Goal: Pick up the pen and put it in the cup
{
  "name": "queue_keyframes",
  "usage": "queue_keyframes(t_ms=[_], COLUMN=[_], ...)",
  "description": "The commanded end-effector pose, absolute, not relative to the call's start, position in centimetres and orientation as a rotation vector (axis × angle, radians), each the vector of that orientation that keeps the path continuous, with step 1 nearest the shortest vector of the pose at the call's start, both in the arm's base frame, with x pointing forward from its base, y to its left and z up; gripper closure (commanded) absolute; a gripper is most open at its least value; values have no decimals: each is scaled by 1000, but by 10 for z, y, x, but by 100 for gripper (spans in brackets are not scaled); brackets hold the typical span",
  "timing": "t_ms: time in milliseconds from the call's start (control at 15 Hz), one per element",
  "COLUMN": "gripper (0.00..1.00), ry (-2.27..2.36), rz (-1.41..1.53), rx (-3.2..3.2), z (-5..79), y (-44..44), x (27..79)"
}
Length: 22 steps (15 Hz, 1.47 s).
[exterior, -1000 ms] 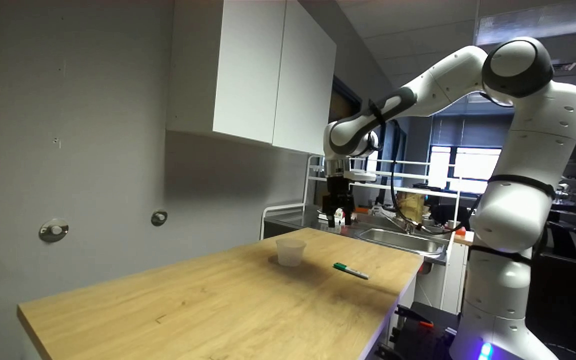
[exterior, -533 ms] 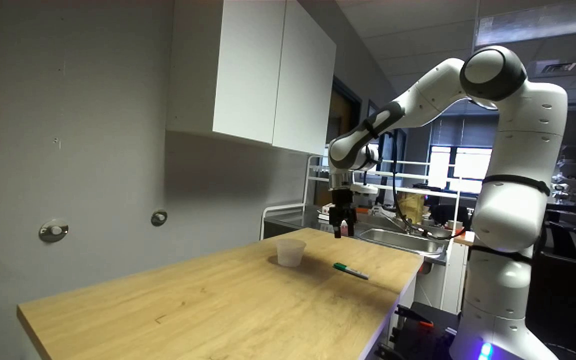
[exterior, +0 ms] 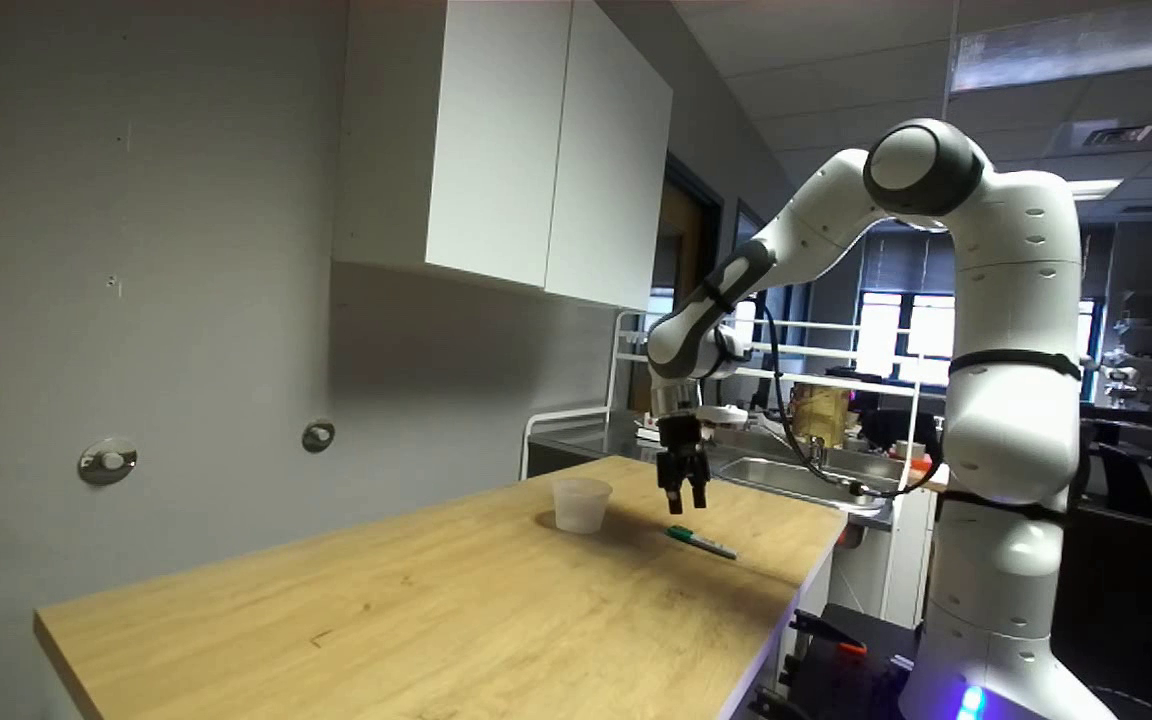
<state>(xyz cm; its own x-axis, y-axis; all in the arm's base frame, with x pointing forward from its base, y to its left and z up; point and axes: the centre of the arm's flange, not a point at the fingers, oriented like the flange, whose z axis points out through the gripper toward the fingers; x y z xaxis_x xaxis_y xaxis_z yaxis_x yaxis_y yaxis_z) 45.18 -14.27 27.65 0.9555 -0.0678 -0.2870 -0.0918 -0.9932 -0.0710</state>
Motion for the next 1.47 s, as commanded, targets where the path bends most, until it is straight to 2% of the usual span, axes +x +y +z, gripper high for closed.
queue_keyframes(t_ms=[0,667,733,800,867,1067,1400], gripper=[0,0,25,25,31,58,94], ry=[101,116,118,118,121,127,126], rz=[434,467,469,473,476,478,472], rx=[-2990,-2903,-2902,-2901,-2904,-2911,-2924], z=[259,211,208,207,207,211,223], y=[-160,-184,-184,-184,-184,-184,-180], x=[466,463,463,463,464,464,463])
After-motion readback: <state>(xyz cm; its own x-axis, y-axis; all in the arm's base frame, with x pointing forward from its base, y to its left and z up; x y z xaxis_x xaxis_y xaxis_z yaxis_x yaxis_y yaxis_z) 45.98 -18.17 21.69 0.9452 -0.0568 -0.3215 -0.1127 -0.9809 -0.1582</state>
